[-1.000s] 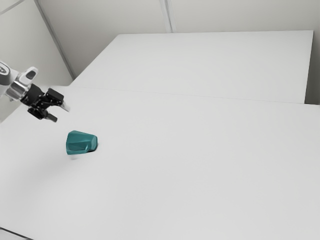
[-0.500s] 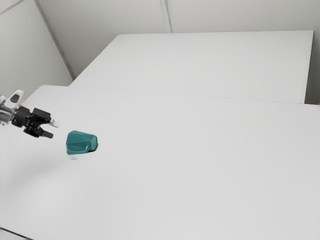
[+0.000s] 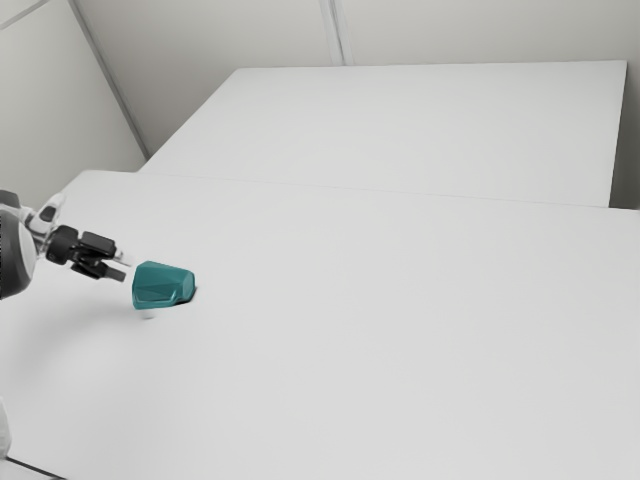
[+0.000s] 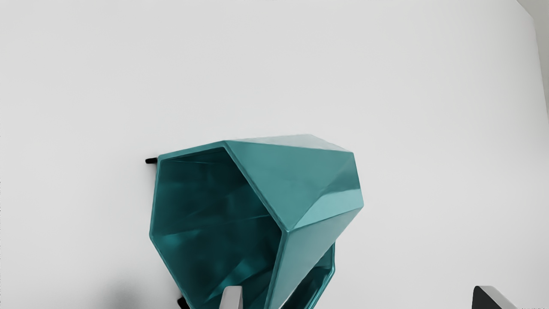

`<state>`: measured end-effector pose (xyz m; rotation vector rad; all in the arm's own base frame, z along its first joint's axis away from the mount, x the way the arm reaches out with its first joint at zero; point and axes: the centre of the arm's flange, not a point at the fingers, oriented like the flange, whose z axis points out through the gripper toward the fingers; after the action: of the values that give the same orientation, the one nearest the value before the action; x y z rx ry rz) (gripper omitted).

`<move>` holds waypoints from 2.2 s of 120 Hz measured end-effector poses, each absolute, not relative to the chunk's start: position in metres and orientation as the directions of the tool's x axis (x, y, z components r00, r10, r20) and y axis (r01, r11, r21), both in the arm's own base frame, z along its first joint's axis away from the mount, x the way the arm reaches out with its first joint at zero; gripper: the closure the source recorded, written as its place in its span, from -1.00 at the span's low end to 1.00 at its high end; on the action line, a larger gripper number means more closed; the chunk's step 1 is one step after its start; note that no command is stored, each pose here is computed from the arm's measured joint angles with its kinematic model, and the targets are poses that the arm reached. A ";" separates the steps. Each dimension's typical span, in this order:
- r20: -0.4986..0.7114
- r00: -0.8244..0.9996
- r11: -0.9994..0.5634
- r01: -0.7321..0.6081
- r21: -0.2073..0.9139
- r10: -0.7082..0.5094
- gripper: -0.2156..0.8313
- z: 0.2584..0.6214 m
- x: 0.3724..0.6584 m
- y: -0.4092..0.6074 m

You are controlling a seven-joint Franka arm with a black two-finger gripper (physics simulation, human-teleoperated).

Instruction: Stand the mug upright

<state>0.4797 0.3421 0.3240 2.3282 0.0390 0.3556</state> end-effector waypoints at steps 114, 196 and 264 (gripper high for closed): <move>0.360 0.932 -0.643 -0.248 0.725 0.046 -0.06 0.282 0.511 0.328; 0.473 0.880 -0.565 -0.373 0.736 0.036 0.85 0.325 0.526 0.300; 0.352 0.853 -0.724 -0.515 0.459 -0.384 0.90 0.416 0.577 0.172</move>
<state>0.5767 0.1719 0.4157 2.4688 -0.6545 0.3135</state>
